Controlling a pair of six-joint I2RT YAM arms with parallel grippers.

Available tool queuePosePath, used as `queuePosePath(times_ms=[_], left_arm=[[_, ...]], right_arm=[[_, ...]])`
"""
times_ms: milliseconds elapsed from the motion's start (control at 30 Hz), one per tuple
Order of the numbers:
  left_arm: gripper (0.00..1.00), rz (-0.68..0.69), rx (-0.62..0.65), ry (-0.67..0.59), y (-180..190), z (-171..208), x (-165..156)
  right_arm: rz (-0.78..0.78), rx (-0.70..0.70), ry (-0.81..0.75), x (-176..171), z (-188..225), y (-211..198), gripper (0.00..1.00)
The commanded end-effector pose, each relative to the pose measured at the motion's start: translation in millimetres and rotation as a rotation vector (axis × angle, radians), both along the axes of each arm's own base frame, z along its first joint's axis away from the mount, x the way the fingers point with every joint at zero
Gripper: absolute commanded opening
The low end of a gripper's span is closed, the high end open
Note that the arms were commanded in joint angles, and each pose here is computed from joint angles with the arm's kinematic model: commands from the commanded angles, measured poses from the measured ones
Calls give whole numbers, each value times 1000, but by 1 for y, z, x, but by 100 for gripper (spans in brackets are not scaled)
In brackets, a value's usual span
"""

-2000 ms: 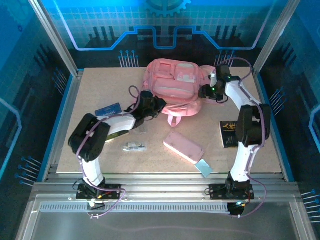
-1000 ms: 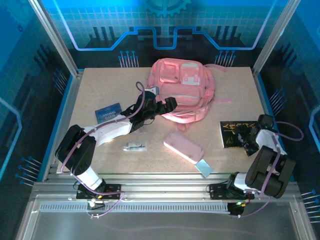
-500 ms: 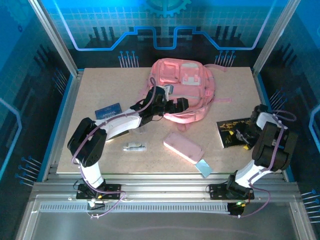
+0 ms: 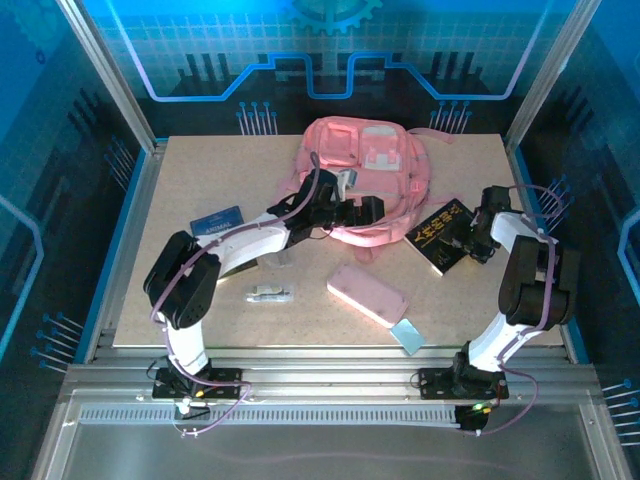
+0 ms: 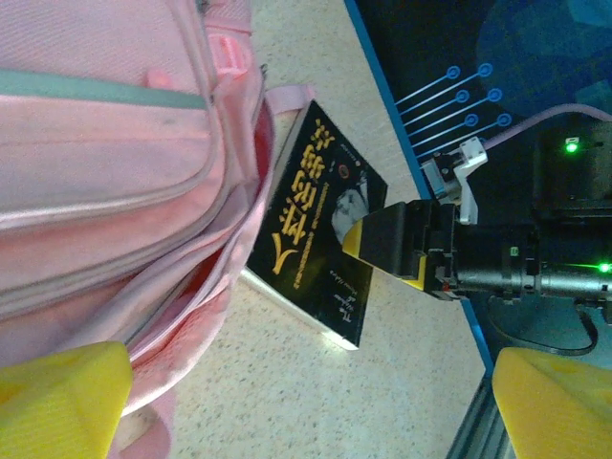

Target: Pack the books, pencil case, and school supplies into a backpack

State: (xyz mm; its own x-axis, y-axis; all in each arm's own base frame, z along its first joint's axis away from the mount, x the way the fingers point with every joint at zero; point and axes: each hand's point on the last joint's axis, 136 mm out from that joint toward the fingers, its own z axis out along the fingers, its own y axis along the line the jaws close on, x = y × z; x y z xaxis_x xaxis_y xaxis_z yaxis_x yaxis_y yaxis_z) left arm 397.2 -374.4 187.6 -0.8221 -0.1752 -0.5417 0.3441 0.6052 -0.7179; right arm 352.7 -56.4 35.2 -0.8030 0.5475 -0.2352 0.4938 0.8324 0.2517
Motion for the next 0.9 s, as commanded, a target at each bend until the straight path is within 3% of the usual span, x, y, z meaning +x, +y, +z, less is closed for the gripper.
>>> queuePosePath(times_ms=[0, 100, 267, 400, 567, 867], left_arm=[[94, -58, -2, -17, -20, 4, 2], [87, -70, 30, 18, -34, -9, 10], [83, -105, 107, 68, -65, -41, 25], [77, -153, 161, 100, -92, -58, 33], [69, -186, 210, 95, -110, -79, 32], [67, -186, 356, 155, -111, -138, 31]], right_arm=[[16, 9, -116, 16, 24, 1, 73], [12, 78, -192, 20, 30, 8, 66], [11, 135, -225, 23, 26, 15, 66], [-112, 63, -151, 6, 19, -10, 72], [-230, 89, -186, -13, 14, -31, 70], [-143, 247, -253, 16, -1, -8, 63]])
